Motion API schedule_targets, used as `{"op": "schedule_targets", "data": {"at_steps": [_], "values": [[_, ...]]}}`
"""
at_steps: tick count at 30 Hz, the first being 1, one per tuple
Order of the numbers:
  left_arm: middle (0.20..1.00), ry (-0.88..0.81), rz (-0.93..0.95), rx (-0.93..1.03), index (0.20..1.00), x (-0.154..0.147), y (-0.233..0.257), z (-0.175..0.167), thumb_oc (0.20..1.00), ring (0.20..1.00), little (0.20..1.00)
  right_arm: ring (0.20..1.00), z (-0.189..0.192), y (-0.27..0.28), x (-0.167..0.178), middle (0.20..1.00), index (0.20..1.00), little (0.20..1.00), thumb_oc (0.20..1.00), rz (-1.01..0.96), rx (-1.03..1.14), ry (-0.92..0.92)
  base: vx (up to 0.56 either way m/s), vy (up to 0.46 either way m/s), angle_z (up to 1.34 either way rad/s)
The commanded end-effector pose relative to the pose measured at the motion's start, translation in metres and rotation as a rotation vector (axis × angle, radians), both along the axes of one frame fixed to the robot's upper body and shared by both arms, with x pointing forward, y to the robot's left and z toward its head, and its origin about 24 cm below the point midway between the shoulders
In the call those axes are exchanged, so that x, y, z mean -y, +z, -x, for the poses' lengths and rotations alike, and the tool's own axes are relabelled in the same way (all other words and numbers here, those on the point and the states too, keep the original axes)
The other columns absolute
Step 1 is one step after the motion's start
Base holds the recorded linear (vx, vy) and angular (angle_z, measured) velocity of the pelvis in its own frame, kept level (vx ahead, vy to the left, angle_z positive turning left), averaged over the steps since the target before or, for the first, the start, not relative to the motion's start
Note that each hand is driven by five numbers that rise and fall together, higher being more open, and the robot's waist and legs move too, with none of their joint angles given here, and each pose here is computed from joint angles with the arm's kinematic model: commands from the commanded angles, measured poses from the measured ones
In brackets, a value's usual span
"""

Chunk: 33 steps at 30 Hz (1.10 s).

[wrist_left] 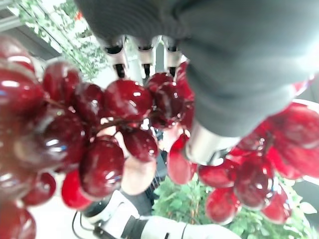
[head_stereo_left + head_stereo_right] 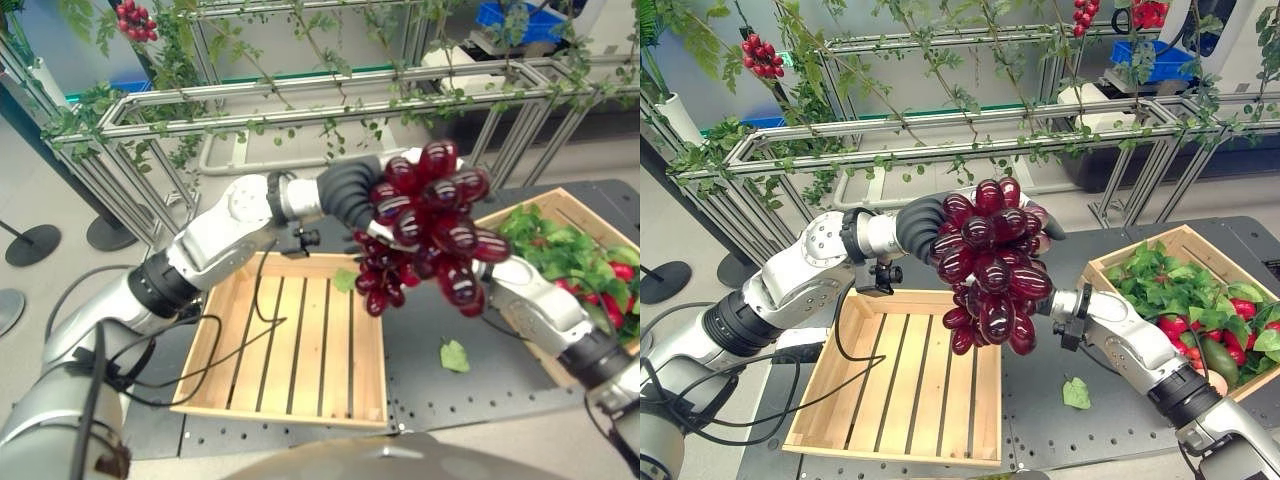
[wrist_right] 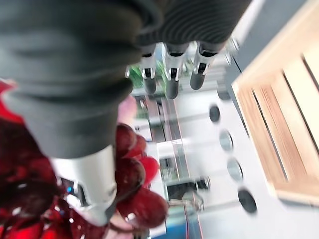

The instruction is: Pick up the fruits from the basket on one side to the basket on the other side

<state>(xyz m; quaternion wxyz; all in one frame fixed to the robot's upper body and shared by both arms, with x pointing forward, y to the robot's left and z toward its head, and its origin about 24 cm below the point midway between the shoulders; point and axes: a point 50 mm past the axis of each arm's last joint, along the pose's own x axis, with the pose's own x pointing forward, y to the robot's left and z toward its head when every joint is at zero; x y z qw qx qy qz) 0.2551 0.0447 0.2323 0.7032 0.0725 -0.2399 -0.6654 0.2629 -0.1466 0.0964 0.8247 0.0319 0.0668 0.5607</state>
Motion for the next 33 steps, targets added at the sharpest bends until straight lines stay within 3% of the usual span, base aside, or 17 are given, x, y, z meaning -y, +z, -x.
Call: {"op": "schedule_targets", "data": {"at_steps": [1, 19, 33], "values": [[0.200, -0.002, 0.101, 0.093, 0.200, 0.002, 0.035, -0.009, 0.200, 0.200, 0.200, 1.000, 0.009, 0.023, -0.025, 1.000, 1.000, 1.000, 1.000, -0.156, -0.017, 0.167, 0.00, 0.000, 0.00], [0.200, 0.030, 0.146, 0.060, 0.200, -0.004, 0.029, -0.014, 0.200, 0.200, 0.200, 1.000, 0.027, 0.008, -0.040, 1.000, 1.000, 1.000, 1.000, -0.313, -0.123, 0.208, 0.00, 0.000, 0.00], [0.200, 0.103, 0.195, 0.011, 0.200, -0.013, 0.019, -0.020, 0.200, 0.200, 0.200, 1.000, 0.040, 0.033, -0.055, 1.000, 1.000, 1.000, 1.000, -0.462, -0.031, 0.244, 0.00, 0.000, 0.00]]}}
